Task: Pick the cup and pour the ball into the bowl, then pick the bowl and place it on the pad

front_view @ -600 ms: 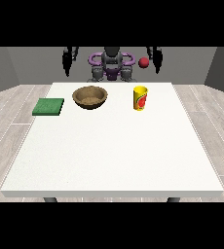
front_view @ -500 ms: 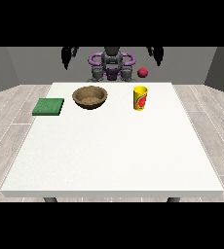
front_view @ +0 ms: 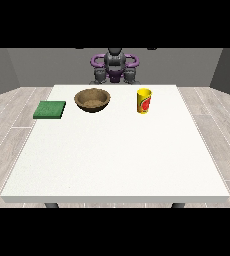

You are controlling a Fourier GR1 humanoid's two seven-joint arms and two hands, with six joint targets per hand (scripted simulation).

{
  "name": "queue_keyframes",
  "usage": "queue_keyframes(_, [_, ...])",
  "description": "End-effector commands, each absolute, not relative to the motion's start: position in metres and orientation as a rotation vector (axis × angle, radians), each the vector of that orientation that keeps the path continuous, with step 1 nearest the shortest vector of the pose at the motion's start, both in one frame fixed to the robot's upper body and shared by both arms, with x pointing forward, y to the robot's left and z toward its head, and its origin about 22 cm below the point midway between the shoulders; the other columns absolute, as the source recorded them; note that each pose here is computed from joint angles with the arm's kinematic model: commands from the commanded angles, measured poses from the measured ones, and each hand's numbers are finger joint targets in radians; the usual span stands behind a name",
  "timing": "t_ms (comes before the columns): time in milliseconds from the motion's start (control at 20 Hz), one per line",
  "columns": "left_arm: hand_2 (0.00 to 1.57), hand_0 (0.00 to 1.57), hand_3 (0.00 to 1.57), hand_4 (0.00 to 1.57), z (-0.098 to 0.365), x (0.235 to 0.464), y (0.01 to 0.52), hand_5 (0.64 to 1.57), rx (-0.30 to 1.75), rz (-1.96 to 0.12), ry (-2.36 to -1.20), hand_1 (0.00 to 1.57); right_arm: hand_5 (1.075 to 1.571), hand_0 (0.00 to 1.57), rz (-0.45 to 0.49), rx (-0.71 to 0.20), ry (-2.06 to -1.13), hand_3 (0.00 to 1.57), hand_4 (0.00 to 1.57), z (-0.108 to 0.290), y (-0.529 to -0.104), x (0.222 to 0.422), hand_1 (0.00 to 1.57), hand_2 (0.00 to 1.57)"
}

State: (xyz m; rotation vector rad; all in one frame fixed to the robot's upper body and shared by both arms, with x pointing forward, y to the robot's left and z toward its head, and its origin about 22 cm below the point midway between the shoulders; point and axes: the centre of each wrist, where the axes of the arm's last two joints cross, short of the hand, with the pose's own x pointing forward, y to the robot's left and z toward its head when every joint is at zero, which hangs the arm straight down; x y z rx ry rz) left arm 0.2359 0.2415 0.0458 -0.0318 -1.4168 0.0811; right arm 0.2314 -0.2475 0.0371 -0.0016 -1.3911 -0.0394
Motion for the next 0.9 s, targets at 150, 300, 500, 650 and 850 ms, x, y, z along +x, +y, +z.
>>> queue_keyframes(150, [0.0,0.0,0.0,0.58,0.092,0.232,0.232,1.56,-0.061,0.096,-1.492,0.0,1.548,0.0,-0.067,-0.007,-1.45,0.0,0.79,0.108,-0.261,0.225,0.0,0.0])
queue_keyframes(300, [0.0,0.0,0.0,0.59,0.11,0.253,0.23,1.557,-0.039,0.085,-1.636,0.0,1.549,0.0,-0.075,-0.011,-1.598,0.0,0.76,0.115,-0.267,0.235,0.0,0.0])
queue_keyframes(500, [0.0,0.0,0.0,0.59,0.087,0.268,0.229,1.55,0.029,0.097,-1.719,0.0,1.546,0.0,-0.065,0.071,-1.697,0.0,0.72,0.091,-0.246,0.227,0.0,0.0])
queue_keyframes(650, [0.0,0.0,0.0,0.55,0.09,0.283,0.224,1.526,0.039,0.055,-1.864,0.0,1.545,0.0,-0.037,0.045,-1.815,0.09,0.71,0.107,-0.245,0.252,0.0,0.0])
queue_keyframes(850, [0.0,0.0,0.0,0.55,0.063,0.288,0.249,1.487,0.065,0.036,-1.893,0.0,1.543,0.0,-0.057,0.06,-1.866,0.0,0.69,0.093,-0.247,0.254,0.0,0.0])
